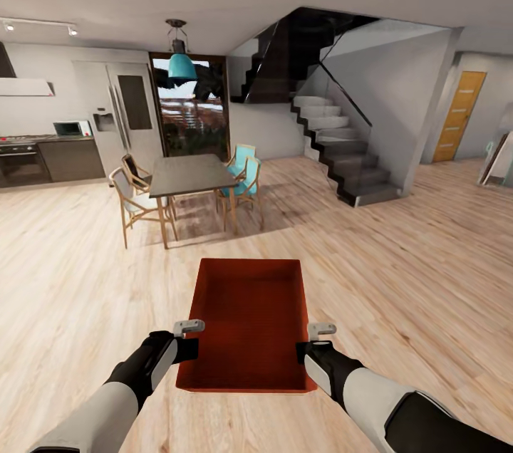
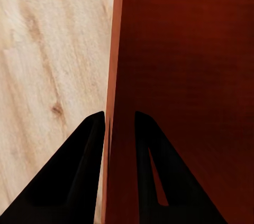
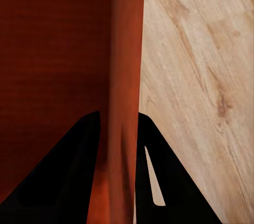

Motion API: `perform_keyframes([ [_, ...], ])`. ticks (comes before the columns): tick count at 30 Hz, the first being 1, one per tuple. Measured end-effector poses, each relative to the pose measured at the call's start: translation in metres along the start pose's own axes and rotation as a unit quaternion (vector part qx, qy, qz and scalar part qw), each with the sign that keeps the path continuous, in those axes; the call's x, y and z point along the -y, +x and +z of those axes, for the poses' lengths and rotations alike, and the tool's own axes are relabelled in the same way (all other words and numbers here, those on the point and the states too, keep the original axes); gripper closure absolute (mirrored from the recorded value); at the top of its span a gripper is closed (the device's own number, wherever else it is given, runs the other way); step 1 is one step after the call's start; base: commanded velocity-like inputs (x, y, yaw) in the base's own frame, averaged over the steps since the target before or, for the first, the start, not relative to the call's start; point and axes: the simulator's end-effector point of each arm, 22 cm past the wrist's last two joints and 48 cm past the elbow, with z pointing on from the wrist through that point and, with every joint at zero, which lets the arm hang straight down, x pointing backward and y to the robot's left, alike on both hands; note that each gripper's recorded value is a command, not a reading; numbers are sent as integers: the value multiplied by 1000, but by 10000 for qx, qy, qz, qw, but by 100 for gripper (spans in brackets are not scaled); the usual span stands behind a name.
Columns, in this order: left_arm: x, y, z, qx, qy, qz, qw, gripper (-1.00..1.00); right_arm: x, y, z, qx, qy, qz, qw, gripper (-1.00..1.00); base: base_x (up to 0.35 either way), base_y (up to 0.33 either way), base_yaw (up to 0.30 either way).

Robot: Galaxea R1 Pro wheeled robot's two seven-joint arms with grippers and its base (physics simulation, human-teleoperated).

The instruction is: Move the two storage containers from the living room to the garage. In the garage, place one container on the floor and stack the other container on top of it (either order is fine).

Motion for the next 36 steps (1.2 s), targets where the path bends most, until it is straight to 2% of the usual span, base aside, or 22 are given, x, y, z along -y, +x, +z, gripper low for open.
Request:
perform_keyframes([
  [9,0,0,0,1,0,0,10000,100,0,0,0,1,1,1,10000,100,322,0,-45],
  [36,0,0,0,0,1,0,10000,100,0,0,0,0,2,1,10000,100,323,0,-215],
])
